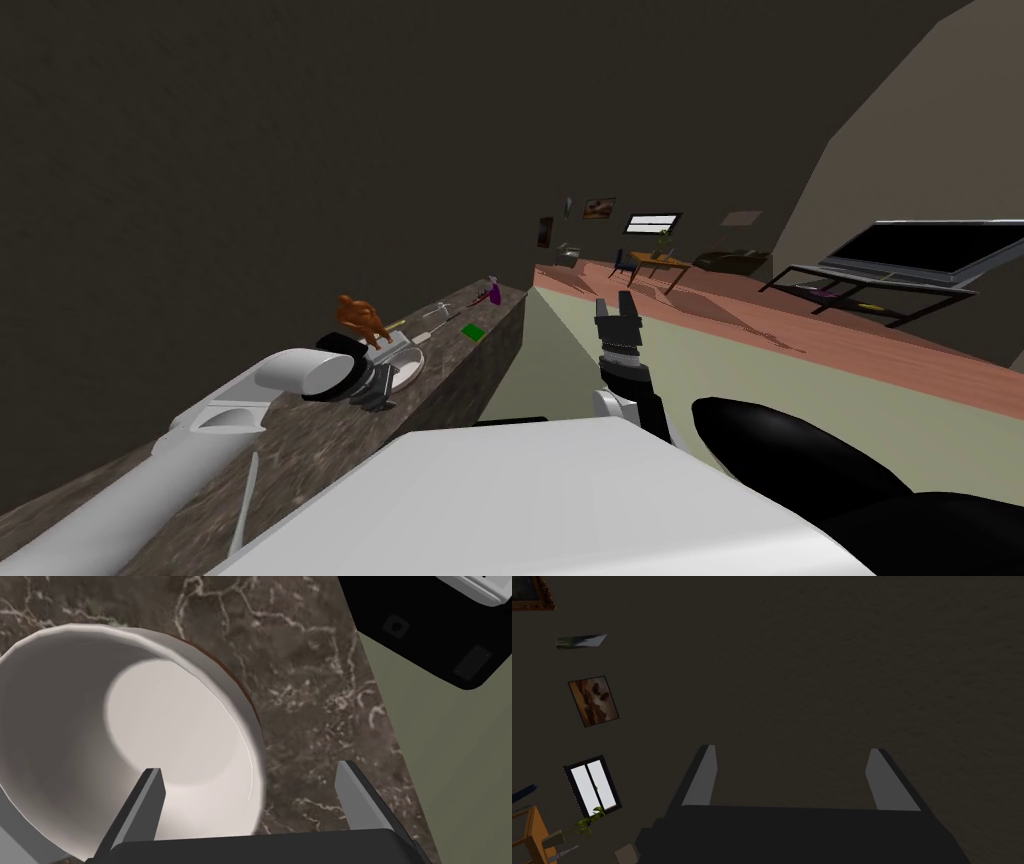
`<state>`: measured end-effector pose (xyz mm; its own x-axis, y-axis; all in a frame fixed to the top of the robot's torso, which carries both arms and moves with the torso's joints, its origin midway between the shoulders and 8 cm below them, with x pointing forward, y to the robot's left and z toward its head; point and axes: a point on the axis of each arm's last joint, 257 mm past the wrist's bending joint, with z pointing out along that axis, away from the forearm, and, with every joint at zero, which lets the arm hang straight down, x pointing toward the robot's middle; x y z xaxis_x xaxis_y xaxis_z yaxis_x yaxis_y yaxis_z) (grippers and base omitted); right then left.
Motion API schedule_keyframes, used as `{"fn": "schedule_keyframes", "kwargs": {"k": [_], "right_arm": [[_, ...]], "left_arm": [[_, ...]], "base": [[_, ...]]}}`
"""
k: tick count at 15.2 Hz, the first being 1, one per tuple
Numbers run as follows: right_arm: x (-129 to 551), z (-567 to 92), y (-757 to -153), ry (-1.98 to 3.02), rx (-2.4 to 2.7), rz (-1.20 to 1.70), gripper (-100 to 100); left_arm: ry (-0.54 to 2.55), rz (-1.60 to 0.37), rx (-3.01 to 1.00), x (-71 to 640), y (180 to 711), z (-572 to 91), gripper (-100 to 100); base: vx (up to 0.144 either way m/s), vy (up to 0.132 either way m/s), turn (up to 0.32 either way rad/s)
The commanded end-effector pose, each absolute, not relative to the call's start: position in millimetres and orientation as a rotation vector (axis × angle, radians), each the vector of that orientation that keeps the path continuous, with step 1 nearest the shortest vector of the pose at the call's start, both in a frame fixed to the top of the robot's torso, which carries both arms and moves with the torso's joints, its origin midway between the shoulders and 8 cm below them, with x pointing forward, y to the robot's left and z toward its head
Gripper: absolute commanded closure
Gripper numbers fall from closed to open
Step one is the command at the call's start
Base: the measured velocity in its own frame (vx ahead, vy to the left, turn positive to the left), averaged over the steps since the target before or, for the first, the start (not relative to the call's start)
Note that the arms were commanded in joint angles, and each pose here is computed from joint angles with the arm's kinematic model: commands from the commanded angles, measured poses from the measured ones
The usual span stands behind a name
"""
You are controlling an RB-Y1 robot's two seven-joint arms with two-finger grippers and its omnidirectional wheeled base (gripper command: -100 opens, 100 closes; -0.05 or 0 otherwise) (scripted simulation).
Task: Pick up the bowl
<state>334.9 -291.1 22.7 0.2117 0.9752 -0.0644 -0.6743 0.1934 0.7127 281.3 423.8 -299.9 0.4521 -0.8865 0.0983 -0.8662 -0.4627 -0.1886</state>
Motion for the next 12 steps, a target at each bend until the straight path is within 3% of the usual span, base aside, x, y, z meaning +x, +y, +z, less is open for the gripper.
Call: {"fn": "schedule_keyframes", "kwargs": {"k": [1,4,5,12], "right_arm": [[335,23,-291,0.587,0.624,1.254,0],[335,23,-291,0.587,0.624,1.254,0],[335,23,-291,0.587,0.624,1.254,0],[335,23,-291,0.587,0.624,1.254,0]], "left_arm": [[1.558,-0.282,-2.581,284,426,-308,-100],[1.553,-0.280,-2.585,283,428,-313,-100],[1.554,-0.282,-2.583,284,428,-314,100],[1.564,-0.284,-2.579,282,424,-305,100]], "base": [[-0.009,-0.009,-0.054],[-0.014,-0.013,-0.036],[0.000,0.000,0.000],[0.005,0.005,0.022]]}}
